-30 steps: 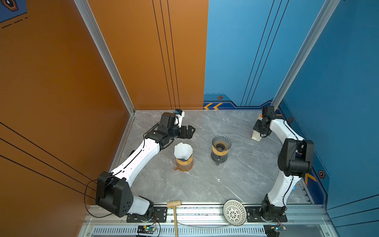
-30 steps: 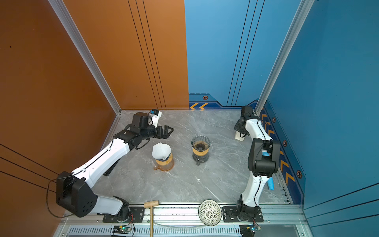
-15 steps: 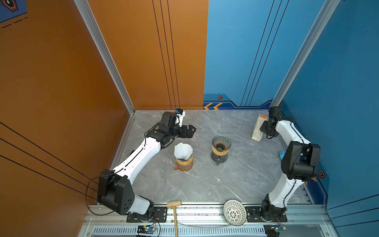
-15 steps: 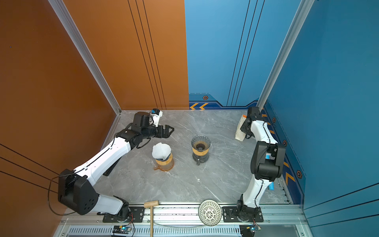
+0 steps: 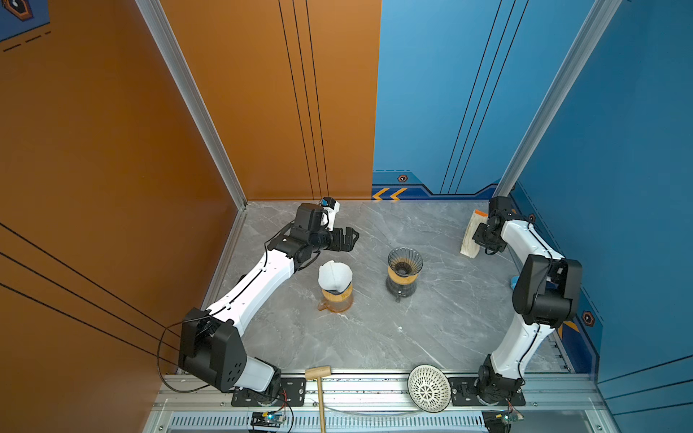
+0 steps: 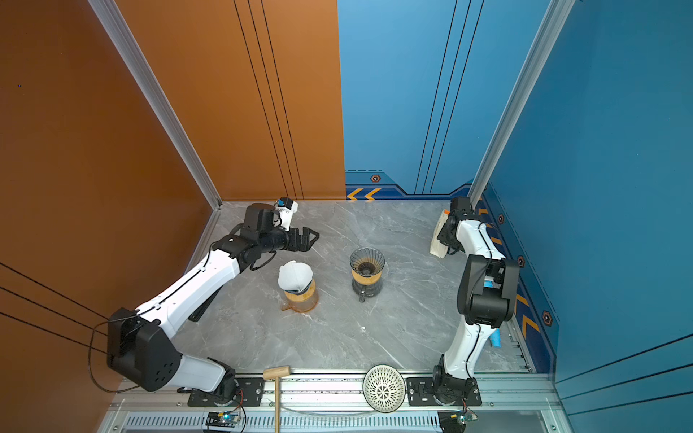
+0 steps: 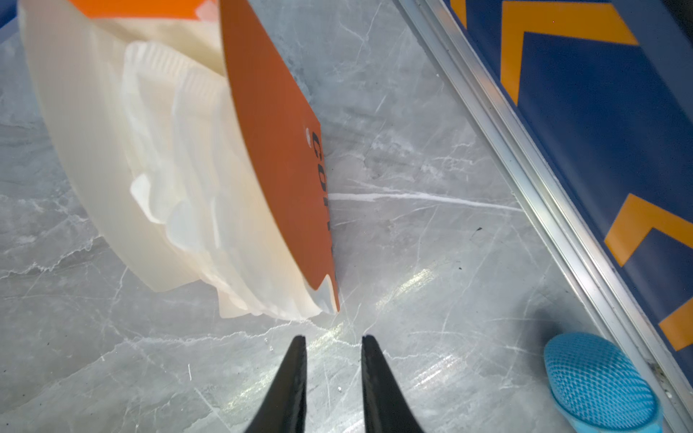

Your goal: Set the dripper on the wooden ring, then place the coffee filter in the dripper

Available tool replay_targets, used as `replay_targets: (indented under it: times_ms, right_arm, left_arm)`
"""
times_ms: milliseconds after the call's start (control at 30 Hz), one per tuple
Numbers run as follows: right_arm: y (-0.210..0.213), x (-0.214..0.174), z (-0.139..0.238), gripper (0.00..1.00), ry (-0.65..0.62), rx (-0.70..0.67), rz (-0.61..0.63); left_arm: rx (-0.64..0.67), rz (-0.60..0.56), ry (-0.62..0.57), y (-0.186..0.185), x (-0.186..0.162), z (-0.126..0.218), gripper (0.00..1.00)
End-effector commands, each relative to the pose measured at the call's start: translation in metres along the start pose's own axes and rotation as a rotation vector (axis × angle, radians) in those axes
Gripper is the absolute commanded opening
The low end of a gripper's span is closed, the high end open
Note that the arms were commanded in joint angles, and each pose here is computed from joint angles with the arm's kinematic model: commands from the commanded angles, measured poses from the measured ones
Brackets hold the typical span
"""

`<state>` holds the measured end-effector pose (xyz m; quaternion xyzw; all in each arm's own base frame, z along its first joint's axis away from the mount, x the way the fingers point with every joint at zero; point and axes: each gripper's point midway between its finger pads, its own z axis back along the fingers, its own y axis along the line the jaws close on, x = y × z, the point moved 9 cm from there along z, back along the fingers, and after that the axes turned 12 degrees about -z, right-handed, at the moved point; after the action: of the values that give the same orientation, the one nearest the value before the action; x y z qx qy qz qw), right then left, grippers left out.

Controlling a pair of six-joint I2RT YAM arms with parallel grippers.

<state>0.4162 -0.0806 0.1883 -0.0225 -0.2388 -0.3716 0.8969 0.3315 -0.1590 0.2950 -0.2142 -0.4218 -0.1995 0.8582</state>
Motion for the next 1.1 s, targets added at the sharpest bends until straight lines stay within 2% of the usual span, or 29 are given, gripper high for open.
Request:
replay_targets:
  times_ms: [0,233,1067]
  right_arm:
    - [0.001,-0.003,-0.008,0.26,0.025,-0.024,0.028]
    - [0.002,-0.001,-0.021,0.26,0.025,-0.056,0.030]
    - [0.006,0.002,-0.032,0.08,0.029,-0.074,0.046]
  left_arm:
    - [-0.025,-0.005,0.003,-0.004,0.004,-0.002,0.98]
    - [-0.022,-0.002,0.003,-0.003,0.004,-0.002,0.98]
    - [-0.017,0.000,0.010,-0.003,0.004,-0.003,0.98]
